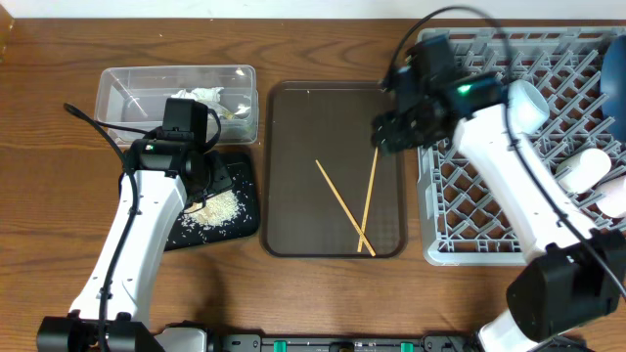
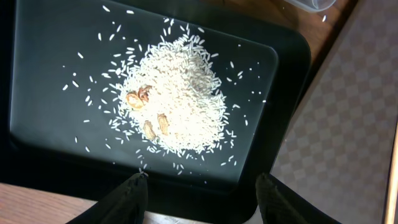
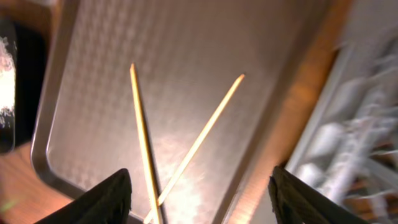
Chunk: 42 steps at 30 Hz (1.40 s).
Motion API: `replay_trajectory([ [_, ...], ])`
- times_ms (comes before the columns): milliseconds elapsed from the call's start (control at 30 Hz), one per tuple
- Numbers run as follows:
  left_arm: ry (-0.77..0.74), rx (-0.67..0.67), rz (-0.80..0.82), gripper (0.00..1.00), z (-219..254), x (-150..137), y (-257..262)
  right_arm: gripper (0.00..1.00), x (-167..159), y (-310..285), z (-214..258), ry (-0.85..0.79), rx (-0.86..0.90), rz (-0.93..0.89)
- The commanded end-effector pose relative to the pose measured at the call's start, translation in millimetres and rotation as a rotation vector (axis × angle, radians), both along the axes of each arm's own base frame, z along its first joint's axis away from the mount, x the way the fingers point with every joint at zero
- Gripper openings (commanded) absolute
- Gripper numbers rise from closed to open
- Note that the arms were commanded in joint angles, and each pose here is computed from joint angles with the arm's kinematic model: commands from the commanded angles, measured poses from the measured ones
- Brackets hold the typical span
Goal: Sort waste into correct bins and load items into the dishwasher rack
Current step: 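Lower the right gripper onto the chopsticks and grasp one, then carry the chopstick right and drop it into the dish rack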
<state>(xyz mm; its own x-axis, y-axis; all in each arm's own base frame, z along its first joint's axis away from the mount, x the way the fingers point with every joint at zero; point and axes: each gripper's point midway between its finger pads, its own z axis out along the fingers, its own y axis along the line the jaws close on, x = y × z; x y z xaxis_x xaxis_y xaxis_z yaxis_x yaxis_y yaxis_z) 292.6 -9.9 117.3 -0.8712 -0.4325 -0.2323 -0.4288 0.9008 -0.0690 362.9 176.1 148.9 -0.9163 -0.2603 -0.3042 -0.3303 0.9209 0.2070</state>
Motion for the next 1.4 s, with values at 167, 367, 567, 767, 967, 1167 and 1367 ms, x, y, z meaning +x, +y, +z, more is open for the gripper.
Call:
replay_trajectory([
  [167, 0.0, 0.011, 0.009, 0.59, 0.3, 0.1, 3.2, 0.62, -50.4, 46.8, -61.8, 0.078, -0.026, 0.097],
  [367, 0.001, 0.011, 0.009, 0.59, 0.2, 0.0, 3.2, 0.62, -66.9, 57.4, -94.0, -0.012, -0.159, 0.196],
  [567, 0.0, 0.011, 0.009, 0.59, 0.3, 0.1, 3.2, 0.61, -80.8, 56.7, -123.4, -0.02, -0.225, 0.196],
  [767, 0.0, 0.011, 0.009, 0.59, 0.3, 0.1, 3.2, 0.57, -91.2, 53.8, -146.3, 0.027, -0.254, 0.207],
  [967, 0.0, 0.011, 0.009, 0.59, 0.3, 0.1, 3.2, 0.51, -95.5, 52.3, -161.4, 0.06, -0.277, 0.215],
  [1167, 0.0, 0.011, 0.009, 0.59, 0.3, 0.1, 3.2, 0.36, -95.1, 52.9, -165.4, 0.063, -0.279, 0.216],
  [1367, 0.001, 0.011, 0.009, 0.59, 0.2, 0.0, 3.2, 0.15, -95.0, 55.9, -164.6, 0.064, -0.265, 0.218],
])
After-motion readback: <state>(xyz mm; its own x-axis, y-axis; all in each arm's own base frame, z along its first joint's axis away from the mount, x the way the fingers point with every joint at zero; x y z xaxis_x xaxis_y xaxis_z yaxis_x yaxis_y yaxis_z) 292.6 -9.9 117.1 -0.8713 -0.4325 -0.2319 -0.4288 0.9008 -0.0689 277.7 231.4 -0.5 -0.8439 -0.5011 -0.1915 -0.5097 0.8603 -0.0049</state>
